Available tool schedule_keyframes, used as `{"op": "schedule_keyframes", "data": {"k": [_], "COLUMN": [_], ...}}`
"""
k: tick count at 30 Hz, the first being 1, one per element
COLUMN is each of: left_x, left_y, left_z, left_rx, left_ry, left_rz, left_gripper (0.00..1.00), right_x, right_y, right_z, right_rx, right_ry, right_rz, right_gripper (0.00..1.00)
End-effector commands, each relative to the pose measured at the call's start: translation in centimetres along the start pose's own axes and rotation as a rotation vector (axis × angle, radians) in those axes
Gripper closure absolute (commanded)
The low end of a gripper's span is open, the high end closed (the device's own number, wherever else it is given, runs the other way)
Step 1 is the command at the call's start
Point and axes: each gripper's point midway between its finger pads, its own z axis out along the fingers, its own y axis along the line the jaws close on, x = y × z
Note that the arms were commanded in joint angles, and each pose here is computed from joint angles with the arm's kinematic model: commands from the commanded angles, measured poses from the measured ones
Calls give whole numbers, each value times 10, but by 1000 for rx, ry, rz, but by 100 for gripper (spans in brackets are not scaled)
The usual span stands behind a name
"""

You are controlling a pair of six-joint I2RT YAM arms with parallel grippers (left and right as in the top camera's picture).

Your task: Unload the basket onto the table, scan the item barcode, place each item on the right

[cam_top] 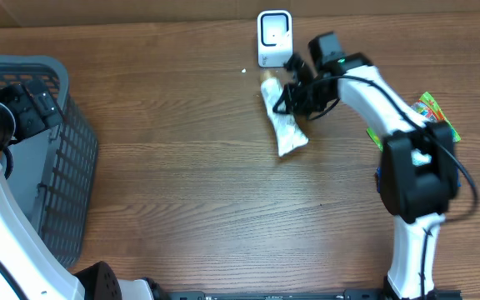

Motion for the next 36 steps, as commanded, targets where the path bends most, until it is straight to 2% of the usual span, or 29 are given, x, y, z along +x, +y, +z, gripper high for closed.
{"op": "schedule_keyframes", "data": {"k": [1, 6, 13, 25, 30, 33, 36], "left_x": [-3, -3, -3, -2, -3, -3, -2], "left_y": [0, 0, 0, 0, 0, 0, 0], "left_z": [-3, -3, -3, -3, -3, -3, -3], "left_rx": [4, 4, 4, 4, 4, 4, 4], "left_ry": [-13, -13, -13, -13, -13, -13, -13], "left_rz": [-17, -17, -17, -17, -17, -17, -17], "left_gripper": [0, 0, 1, 0, 0, 0, 0], "right_x": [-41, -35, -27, -44, -61, -74, -95], "right_y": [89, 122, 144, 147, 160, 164, 159], "right_z": [-113, -155, -182, -191, -211, -228, -244], "right_rx": [-103, -224, -424, -424, -434, -367, -199], "right_ry": [-257, -307, -300, -374, -438, -505, -620], "right_rz": [-171, -201, -229, -277, -269, -290, -346], "right_gripper": [96, 96, 96, 96, 97, 97, 96]}}
